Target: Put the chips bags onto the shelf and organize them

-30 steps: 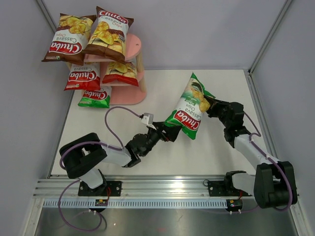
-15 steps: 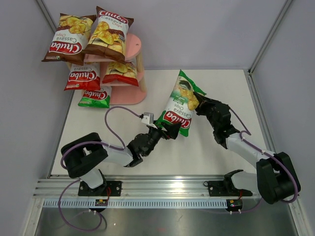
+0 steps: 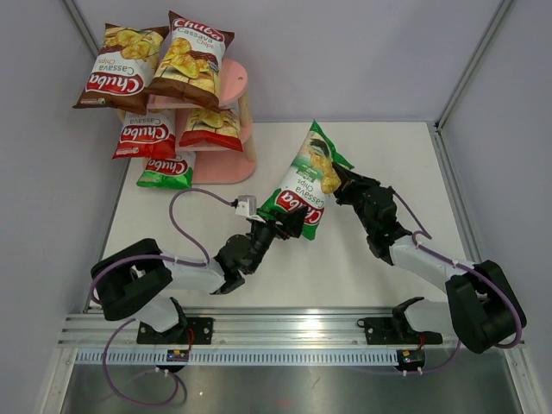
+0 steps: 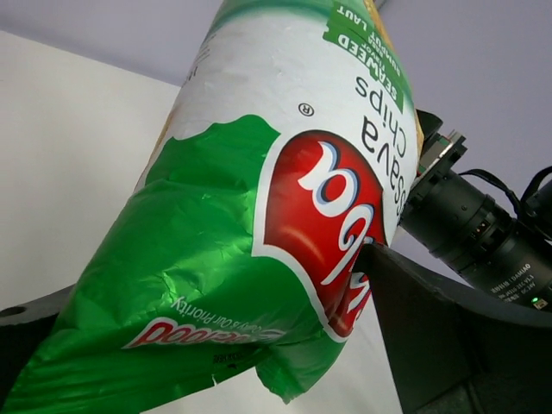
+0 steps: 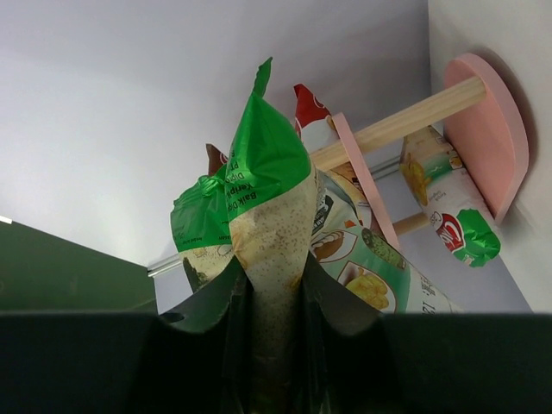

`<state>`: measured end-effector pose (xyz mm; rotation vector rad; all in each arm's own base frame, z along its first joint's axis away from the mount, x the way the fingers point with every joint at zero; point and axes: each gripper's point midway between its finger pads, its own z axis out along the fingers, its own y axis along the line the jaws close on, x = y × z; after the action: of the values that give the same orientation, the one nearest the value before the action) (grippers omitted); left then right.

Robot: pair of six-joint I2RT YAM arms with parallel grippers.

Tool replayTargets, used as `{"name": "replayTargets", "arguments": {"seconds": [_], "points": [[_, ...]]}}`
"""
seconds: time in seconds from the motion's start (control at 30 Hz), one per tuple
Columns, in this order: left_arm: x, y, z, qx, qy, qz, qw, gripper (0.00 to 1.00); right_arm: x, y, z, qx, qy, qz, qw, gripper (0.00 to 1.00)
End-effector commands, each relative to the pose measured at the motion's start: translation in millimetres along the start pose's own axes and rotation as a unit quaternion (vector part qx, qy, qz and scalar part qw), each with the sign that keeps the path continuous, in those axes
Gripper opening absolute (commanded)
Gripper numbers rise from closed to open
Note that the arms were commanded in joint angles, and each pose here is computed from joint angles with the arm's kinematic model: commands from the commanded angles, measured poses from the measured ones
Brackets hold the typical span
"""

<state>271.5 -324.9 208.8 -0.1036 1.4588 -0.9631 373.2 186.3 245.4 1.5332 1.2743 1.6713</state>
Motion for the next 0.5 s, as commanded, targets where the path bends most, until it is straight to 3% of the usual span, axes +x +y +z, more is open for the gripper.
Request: {"name": "replayTargets", "arguments": {"seconds": [0.0, 0.07, 0.3, 0.47], "points": [[-112.1, -32.9, -7.3, 0.047, -0.193, -0.111, 0.974, 0.86, 33.4, -18.1, -14.7, 0.02, 0.065, 0.001, 0.998, 0.02], [-115.5, -29.2, -8.5, 0.033, -0.192, -0.106, 0.975, 0.83, 29.5, -28.4, -18.7, 0.032, 0.063, -0.007, 0.997, 0.03], [-120.2, -18.3, -13.8, 0.007, -0.187, -0.088, 0.978, 0.37, 33.6, -42.7, -33.1, 0.044, 0.085, -0.023, 0.995, 0.04], [-111.9, -21.7, -13.4, 0.017, -0.166, -0.086, 0.982, 0.23, 34.4, -35.0, -35.7, 0.03, 0.083, -0.035, 0.995, 0.08]]}}
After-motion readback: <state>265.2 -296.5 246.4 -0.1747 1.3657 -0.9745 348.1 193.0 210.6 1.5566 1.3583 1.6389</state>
